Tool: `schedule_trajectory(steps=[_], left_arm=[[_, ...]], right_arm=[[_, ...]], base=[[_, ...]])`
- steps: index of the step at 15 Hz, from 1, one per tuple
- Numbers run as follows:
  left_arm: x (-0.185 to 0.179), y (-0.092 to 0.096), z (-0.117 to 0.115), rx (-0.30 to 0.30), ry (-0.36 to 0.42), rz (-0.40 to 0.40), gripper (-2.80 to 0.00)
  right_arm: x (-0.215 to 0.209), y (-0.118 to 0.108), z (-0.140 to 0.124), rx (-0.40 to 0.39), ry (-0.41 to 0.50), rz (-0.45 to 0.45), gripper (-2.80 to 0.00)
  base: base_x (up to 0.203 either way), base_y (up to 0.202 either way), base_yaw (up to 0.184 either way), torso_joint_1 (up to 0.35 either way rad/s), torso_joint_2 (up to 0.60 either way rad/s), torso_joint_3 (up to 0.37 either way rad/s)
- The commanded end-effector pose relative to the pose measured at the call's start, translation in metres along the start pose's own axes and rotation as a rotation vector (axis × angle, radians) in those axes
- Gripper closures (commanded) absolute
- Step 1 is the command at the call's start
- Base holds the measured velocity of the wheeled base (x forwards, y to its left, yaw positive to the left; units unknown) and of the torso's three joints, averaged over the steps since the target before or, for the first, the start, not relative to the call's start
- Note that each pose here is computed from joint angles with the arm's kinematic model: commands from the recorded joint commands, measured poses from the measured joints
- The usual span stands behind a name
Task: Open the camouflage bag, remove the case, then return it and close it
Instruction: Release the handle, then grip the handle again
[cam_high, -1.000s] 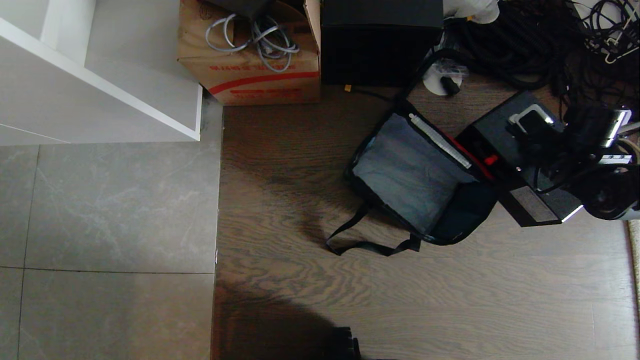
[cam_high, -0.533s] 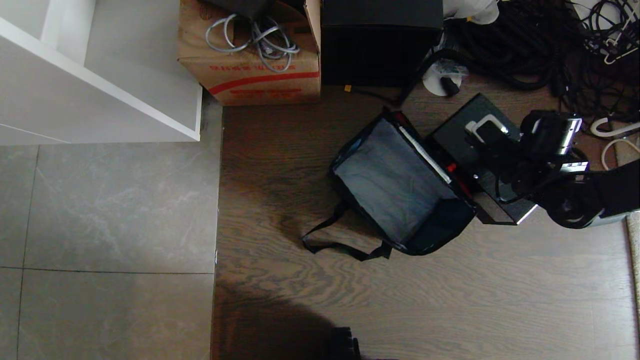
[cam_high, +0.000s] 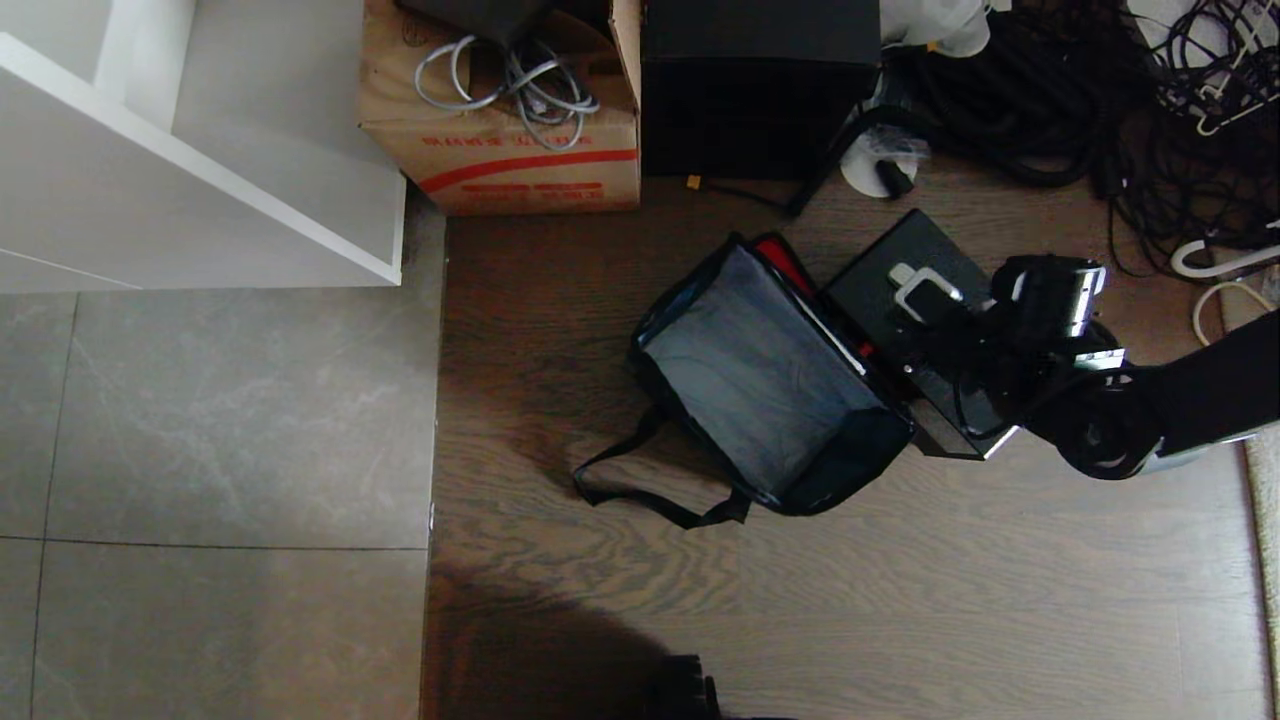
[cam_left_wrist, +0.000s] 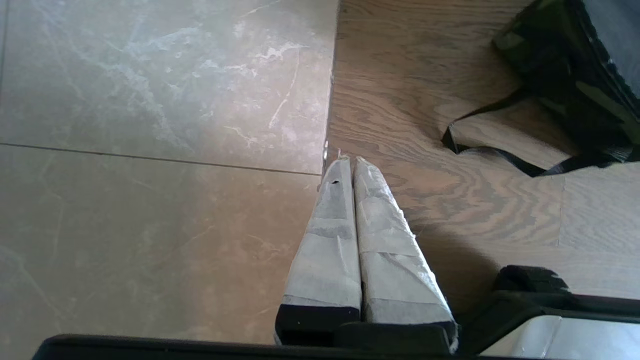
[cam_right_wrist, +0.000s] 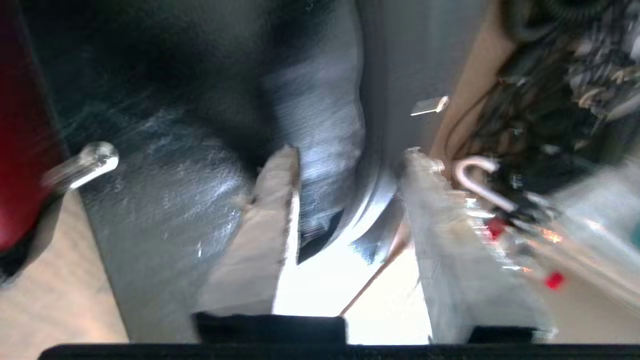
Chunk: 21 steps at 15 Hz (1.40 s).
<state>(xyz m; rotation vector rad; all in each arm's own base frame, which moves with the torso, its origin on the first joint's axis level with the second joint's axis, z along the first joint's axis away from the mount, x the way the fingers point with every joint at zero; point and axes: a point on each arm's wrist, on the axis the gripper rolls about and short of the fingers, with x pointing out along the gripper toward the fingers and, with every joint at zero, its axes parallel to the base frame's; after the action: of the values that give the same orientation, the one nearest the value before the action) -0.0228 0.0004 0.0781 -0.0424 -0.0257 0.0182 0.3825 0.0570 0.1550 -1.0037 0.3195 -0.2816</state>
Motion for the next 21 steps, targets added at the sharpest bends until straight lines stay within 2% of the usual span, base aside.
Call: schedule_trajectory(steps=[1,2,4,7,10,14,15,17,21], left_arm=[[0.001,0.0,-0.002,0.0,0.007,0.0,0.0],[0.001,0.0,-0.002,0.0,0.007,0.002,0.0],[0.001,0.0,-0.002,-0.001,0.007,0.0,0.0],[0.001,0.0,-0.002,-0.001,0.007,0.0,0.0],[0.001,0.0,-0.002,-0.001,0.007,0.001,0.0],[0.001,0.0,-0.002,0.0,0.008,0.001,0.0],[0.001,0.0,-0.002,-0.001,0.007,0.0,0.0],[0.001,0.0,-0.002,-0.001,0.007,0.001,0.0],[0.001,0.0,-0.002,-0.001,0.007,0.001,0.0]], right_arm=[[-0.01,0.026,-0.007,-0.053,-0.023,0.168,-2.8],[-0.018,0.031,-0.009,-0.055,-0.054,0.248,-2.8],[-0.036,0.03,-0.011,-0.056,-0.067,0.316,-2.8],[-0.066,0.013,-0.015,-0.051,-0.148,0.421,-2.8],[-0.097,-0.016,-0.02,-0.028,-0.198,0.443,-2.8],[-0.152,-0.056,-0.045,0.096,-0.216,0.409,-2.8],[-0.169,-0.064,-0.059,0.126,-0.204,0.401,0.0],[-0.199,-0.072,-0.084,0.173,-0.165,0.41,0.0],[-0.262,-0.079,-0.132,0.37,-0.119,0.408,0.0]], base=[[0.0,0.0,0.0,0.0,0.0,0.0],[0.0,0.0,0.0,0.0,0.0,0.0],[0.0,0.0,0.0,0.0,0.0,0.0],[0.0,0.0,0.0,0.0,0.0,0.0],[0.0,0.0,0.0,0.0,0.0,0.0],[0.0,0.0,0.0,0.0,0.0,0.0],[0.0,0.0,0.0,0.0,0.0,0.0],[0.0,0.0,0.0,0.0,0.0,0.0],[0.0,0.0,0.0,0.0,0.0,0.0]])
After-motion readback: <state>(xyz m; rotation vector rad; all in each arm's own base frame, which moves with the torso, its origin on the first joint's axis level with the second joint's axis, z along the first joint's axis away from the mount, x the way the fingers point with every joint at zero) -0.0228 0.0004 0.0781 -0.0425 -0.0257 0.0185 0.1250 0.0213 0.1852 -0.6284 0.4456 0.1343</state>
